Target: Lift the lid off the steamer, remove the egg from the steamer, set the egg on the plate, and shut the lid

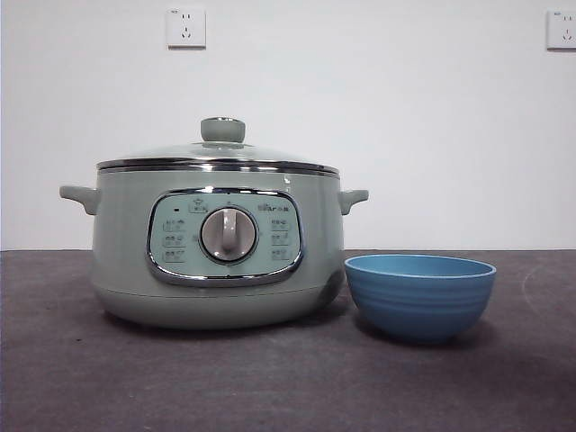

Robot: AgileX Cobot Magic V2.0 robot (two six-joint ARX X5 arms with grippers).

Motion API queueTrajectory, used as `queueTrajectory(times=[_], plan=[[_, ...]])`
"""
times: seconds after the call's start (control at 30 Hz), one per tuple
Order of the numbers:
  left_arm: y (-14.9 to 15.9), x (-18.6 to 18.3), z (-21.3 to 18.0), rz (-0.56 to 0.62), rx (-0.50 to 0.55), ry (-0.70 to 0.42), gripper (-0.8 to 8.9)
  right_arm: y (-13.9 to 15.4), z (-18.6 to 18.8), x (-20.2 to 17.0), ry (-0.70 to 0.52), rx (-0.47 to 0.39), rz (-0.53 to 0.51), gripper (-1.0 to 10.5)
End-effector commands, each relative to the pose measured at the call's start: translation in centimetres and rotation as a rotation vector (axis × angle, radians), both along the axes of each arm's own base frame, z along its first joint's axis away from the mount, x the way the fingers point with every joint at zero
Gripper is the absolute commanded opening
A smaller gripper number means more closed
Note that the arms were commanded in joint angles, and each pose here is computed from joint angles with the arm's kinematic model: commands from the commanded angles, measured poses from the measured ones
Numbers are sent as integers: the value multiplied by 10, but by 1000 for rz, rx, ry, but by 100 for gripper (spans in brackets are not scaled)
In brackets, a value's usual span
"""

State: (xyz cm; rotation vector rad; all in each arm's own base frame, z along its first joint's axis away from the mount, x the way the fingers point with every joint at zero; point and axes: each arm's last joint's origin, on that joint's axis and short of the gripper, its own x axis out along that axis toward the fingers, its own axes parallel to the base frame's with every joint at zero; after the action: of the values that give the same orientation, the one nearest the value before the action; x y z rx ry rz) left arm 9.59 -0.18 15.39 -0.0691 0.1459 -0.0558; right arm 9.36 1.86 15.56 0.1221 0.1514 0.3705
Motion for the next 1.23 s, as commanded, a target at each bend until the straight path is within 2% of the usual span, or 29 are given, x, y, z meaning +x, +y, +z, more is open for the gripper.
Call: queueTrajectory(times=[0.03, 0.17, 0.27, 0.5, 0.7, 0.97, 1.23], plan=[[0, 1, -3, -4, -65, 8, -5, 0, -4, 1, 45, 87, -10, 1], [-2, 0, -1, -68, -109, 6, -7, 0, -1, 1, 19, 106, -13, -9], [-4, -2, 9, -113, -147, -14, -7, 0, 8, 0, -4, 166, -13, -11], [-4, -14, 55, -123, -207, -90, -7, 0, 45, -5, -61, 213, -8, -12], [-6, -22, 99, -212, -198, -88, -7, 2, 84, -2, -4, 212, 73, -12], [-10, -21, 144, -364, -116, 35, -7, 11, 141, 22, 132, 106, 277, -12], [-14, -10, 172, -537, -89, 206, -7, 20, 182, 47, 336, -81, 474, -12]])
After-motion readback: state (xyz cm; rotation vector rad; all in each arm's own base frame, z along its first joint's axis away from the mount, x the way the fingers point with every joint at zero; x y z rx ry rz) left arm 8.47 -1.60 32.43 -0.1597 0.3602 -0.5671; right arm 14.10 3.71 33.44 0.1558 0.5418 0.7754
